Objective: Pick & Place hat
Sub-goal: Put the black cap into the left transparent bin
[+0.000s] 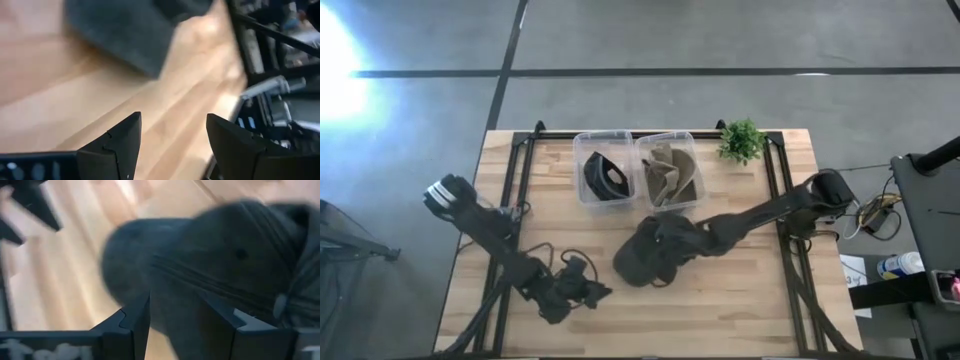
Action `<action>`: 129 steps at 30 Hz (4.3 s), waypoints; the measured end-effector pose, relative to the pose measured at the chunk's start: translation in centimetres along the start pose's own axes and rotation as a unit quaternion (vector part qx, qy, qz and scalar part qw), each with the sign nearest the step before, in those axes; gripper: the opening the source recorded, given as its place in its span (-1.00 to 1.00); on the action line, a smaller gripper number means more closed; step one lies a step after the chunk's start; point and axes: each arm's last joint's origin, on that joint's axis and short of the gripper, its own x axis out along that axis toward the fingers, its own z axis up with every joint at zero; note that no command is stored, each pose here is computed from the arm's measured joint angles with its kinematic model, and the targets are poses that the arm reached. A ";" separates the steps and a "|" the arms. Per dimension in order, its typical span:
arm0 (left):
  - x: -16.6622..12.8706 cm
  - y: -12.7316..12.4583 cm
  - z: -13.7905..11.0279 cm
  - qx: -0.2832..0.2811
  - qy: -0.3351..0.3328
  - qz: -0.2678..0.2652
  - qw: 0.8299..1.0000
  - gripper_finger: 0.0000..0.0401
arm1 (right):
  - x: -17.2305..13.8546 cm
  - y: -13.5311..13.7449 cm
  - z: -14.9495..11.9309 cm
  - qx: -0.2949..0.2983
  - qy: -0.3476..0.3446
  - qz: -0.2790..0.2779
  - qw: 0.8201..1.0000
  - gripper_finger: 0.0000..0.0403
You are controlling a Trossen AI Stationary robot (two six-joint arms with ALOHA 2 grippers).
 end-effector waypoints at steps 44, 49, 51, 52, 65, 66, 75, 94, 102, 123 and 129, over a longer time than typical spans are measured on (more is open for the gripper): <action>-0.4 -4.2 3.6 0.015 -0.120 -0.075 0.990 -0.95 | -1.5 4.0 1.9 -0.113 0.020 0.138 0.984 -0.39; -4.0 -7.7 5.3 0.086 -0.164 -0.106 0.977 -0.97 | -7.3 3.9 3.0 -0.124 -0.018 0.159 0.979 -0.43; -5.7 -9.4 6.2 0.115 -0.205 -0.114 0.965 -0.97 | -10.0 3.9 3.3 -0.130 -0.058 0.165 0.976 -0.44; -6.6 -10.1 6.7 0.131 -0.233 -0.111 0.957 -0.98 | -11.4 3.9 3.4 -0.132 -0.081 0.167 0.974 -0.44; -12.1 -16.1 16.3 0.197 -0.505 0.131 0.830 -0.98 | -18.7 2.7 3.4 -0.129 -0.212 0.123 0.961 -0.47; -11.7 -16.2 17.0 0.196 -0.512 0.143 0.824 -0.98 | -18.6 2.6 3.4 -0.128 -0.212 0.116 0.962 -0.47; -7.2 -15.1 19.8 0.246 -0.492 0.166 0.818 -0.98 | -16.2 2.8 2.6 -0.100 -0.165 0.082 0.978 -0.50; -8.9 -9.1 27.5 0.221 -0.303 0.088 0.923 -0.98 | -15.7 2.8 2.0 -0.101 -0.142 0.069 0.982 -0.53; -12.1 -6.1 29.0 0.139 -0.192 0.222 0.946 -0.97 | -15.6 2.7 2.1 -0.103 -0.141 0.066 0.982 -0.56; 1.6 -2.6 29.7 0.065 0.040 0.315 0.946 -0.96 | -15.3 1.9 2.7 -0.066 -0.146 0.040 0.986 -0.58; 2.6 -2.3 29.1 0.063 0.104 0.294 0.948 -0.95 | -15.3 1.9 2.6 -0.065 -0.143 0.037 0.987 -0.55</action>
